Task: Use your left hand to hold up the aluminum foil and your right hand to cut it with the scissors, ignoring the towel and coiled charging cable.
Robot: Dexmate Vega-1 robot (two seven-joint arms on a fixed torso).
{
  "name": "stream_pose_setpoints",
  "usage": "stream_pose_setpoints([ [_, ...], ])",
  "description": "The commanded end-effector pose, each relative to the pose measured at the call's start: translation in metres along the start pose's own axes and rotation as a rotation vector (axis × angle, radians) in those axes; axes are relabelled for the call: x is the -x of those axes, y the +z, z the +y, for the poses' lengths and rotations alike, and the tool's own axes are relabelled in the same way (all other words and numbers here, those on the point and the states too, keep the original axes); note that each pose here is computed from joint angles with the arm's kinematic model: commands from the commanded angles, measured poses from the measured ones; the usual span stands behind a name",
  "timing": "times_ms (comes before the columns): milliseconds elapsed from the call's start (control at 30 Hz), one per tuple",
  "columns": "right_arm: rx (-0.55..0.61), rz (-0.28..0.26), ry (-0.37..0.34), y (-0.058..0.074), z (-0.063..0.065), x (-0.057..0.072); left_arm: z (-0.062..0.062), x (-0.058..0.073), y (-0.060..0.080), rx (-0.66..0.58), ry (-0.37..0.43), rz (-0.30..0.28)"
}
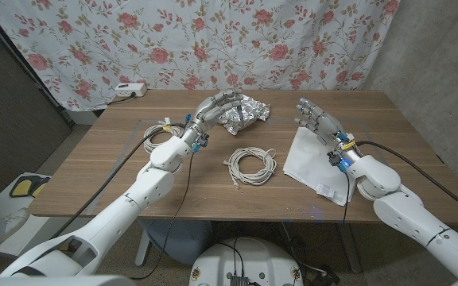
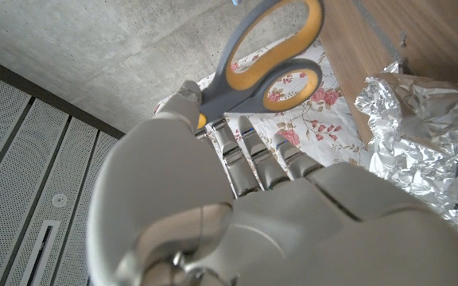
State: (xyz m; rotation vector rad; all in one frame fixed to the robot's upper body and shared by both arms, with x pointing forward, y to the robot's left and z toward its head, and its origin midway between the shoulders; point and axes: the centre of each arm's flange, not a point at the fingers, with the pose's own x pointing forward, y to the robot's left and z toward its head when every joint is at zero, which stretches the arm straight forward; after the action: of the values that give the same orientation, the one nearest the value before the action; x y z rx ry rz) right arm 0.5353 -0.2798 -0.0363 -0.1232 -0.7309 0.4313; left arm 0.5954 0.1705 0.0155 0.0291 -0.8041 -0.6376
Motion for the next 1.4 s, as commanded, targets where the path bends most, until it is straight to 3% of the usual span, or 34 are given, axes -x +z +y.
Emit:
stream_pose_setpoints([
  [33,0.001,0.000,0.033,0.002,0.012,0.000,-0.002,-0.004,-0.005,0.055,-0.029,0.010],
  [467,-0.004,0.010,0.069,0.002,0.023,0.001,-0.002,-0.003,-0.007,0.090,-0.031,0.007],
  [1400,0.029,0.017,0.145,0.010,0.034,0.001,-0.006,-0.007,-0.009,0.144,-0.064,0.016],
])
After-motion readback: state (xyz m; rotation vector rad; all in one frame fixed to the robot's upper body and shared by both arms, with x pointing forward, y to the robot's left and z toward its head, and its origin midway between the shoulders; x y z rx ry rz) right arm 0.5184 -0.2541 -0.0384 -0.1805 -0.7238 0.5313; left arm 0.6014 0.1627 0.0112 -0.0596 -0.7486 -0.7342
